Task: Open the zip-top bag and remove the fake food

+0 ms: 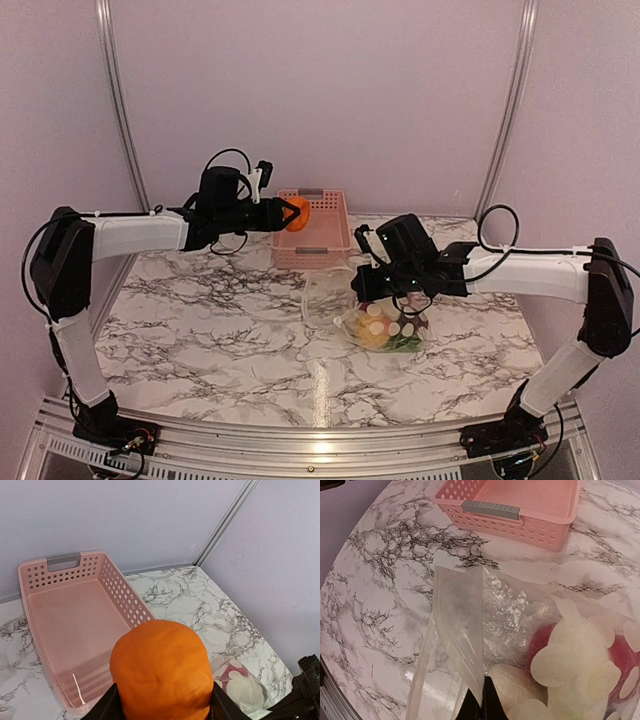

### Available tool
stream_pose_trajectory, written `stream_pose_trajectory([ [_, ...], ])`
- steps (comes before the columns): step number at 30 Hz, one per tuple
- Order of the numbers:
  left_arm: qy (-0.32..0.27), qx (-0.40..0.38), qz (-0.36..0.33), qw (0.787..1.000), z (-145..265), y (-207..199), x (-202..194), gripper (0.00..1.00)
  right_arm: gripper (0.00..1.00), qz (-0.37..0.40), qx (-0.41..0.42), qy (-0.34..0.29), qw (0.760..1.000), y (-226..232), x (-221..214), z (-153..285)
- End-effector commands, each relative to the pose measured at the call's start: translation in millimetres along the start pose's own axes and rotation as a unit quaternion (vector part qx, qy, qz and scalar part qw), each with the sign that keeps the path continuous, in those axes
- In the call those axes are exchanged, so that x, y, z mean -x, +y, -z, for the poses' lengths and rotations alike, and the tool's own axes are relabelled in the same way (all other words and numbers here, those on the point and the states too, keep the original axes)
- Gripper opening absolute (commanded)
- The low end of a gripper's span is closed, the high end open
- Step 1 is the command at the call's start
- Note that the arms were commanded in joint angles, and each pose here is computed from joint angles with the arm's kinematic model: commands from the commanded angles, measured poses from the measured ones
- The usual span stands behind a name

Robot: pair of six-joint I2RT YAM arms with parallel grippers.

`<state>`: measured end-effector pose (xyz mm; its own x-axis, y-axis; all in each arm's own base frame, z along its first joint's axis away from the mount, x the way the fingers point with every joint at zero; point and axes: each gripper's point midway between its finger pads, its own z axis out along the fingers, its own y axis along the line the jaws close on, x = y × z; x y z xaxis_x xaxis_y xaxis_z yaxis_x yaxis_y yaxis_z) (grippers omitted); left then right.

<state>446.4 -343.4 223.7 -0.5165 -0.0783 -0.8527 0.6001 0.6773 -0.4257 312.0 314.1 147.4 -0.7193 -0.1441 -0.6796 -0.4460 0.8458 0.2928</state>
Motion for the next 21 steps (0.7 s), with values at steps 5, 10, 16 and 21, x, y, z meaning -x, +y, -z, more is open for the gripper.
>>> stream_pose_trajectory([
  [5,0.019,0.08,-0.023,0.996,-58.3,59.6,6.0,0.31,0.0,-0.006,0.007,-0.009,1.0,-1.3,3.0,5.1],
  [10,0.029,0.102,-0.035,0.994,-96.1,81.4,2.2,0.32,0.0,-0.003,0.003,-0.009,1.0,-2.4,3.6,6.7],
  [16,0.043,0.126,-0.049,0.99,-134.2,107.8,-11.1,0.35,0.0,-0.003,0.003,-0.007,1.0,-2.9,2.1,5.4],
  [21,0.047,0.144,-0.058,0.987,-153.3,125.7,-22.5,0.38,0.0,-0.005,0.006,-0.007,1.0,-2.1,2.3,2.8],
])
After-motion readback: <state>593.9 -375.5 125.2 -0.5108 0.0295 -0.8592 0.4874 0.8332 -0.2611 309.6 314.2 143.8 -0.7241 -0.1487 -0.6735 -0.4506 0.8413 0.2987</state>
